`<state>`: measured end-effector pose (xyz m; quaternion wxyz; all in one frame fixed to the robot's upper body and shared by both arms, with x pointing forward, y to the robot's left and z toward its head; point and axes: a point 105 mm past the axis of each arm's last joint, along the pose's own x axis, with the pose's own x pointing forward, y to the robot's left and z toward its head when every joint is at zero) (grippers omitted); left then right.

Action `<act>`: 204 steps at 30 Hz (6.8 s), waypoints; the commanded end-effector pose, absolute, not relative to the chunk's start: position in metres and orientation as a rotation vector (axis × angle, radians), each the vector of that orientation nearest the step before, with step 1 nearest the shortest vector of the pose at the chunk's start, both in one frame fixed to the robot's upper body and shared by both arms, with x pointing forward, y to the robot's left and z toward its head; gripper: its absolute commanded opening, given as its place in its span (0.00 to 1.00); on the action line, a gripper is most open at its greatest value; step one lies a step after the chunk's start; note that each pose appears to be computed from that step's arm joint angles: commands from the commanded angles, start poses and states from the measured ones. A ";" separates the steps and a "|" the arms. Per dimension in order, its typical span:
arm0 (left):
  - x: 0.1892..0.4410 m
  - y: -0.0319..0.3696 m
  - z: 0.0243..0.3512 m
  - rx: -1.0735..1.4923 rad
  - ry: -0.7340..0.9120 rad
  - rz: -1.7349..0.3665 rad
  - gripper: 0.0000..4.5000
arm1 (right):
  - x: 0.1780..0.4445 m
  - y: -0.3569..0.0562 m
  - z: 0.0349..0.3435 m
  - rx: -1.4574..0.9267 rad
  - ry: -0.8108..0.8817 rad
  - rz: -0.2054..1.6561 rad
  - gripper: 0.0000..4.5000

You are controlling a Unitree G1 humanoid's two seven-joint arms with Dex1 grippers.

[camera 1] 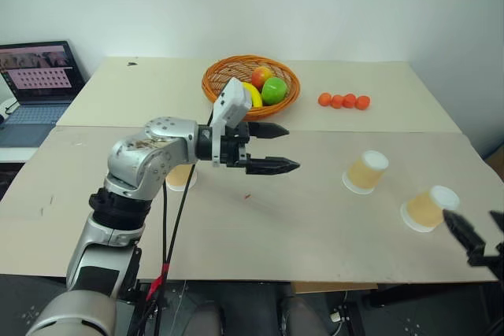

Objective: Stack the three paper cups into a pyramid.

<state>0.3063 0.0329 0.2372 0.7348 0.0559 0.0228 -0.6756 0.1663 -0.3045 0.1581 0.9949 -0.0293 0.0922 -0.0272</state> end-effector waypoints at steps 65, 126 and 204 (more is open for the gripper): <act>0.289 0.148 0.238 0.353 0.168 -1.208 1.00 | 0.300 -0.250 0.280 -0.445 0.003 0.455 0.61; 0.276 0.143 0.250 0.375 0.095 -1.204 1.00 | 0.326 -0.079 0.226 -0.010 0.140 1.005 0.99; 0.271 0.129 0.258 0.421 0.122 -1.296 1.00 | 0.337 -0.182 0.218 -0.429 0.050 0.810 0.58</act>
